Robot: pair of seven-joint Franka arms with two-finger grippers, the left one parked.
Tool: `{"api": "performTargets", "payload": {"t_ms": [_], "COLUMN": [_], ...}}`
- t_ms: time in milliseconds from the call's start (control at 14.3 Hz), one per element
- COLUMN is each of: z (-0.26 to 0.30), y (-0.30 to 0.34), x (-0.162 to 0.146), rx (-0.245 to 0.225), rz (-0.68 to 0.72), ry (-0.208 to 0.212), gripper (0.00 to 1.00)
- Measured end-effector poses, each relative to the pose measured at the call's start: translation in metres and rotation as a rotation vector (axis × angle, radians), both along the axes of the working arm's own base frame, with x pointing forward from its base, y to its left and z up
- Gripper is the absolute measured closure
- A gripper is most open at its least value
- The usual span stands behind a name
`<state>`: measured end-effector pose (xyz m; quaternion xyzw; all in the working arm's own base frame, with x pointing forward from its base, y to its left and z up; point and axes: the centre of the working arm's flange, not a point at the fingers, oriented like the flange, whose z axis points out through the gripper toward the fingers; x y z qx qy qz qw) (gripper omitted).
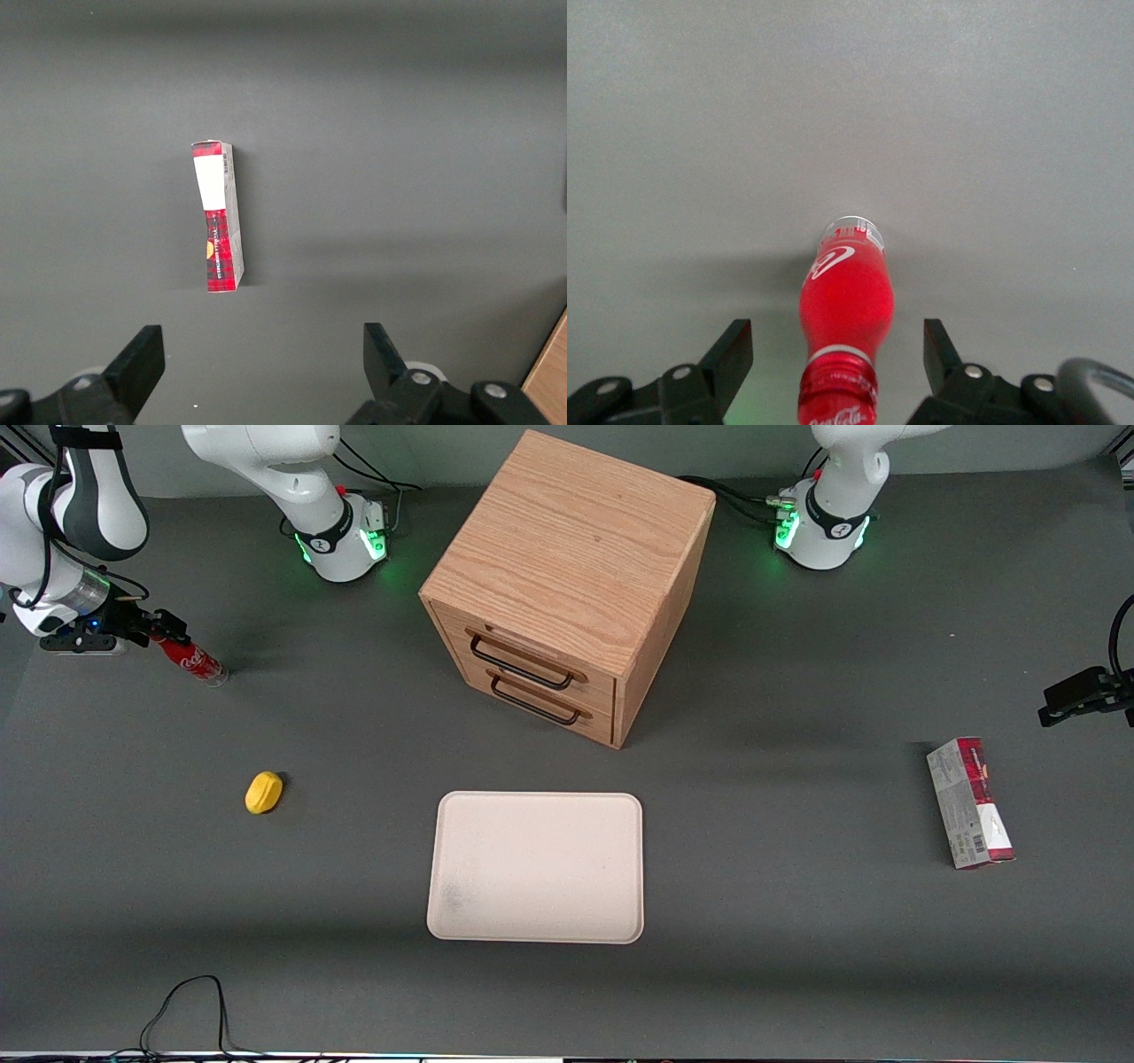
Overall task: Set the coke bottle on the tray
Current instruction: 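Lift the bottle with the right gripper and carry it toward the tray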
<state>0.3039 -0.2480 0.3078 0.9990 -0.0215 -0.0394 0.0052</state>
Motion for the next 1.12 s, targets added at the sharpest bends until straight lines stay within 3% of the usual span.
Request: {"api": "performTargets", "payload": {"t_ms": [280,701,911,1121], "z": [-0.001,0.007,0.067,0.155], "y": [-0.002,0.0,0.015,0.044], "x": [-0.001,0.006,0.054,0.111], "rx": [0.0,0.021,0.031,-0.007], "rz": [-0.004,-0.027,-0.018,-0.01], "ry": [0.005,0.026,0.01,-0.012], "gripper": [0.62,0.63,0.63,0.63]}}
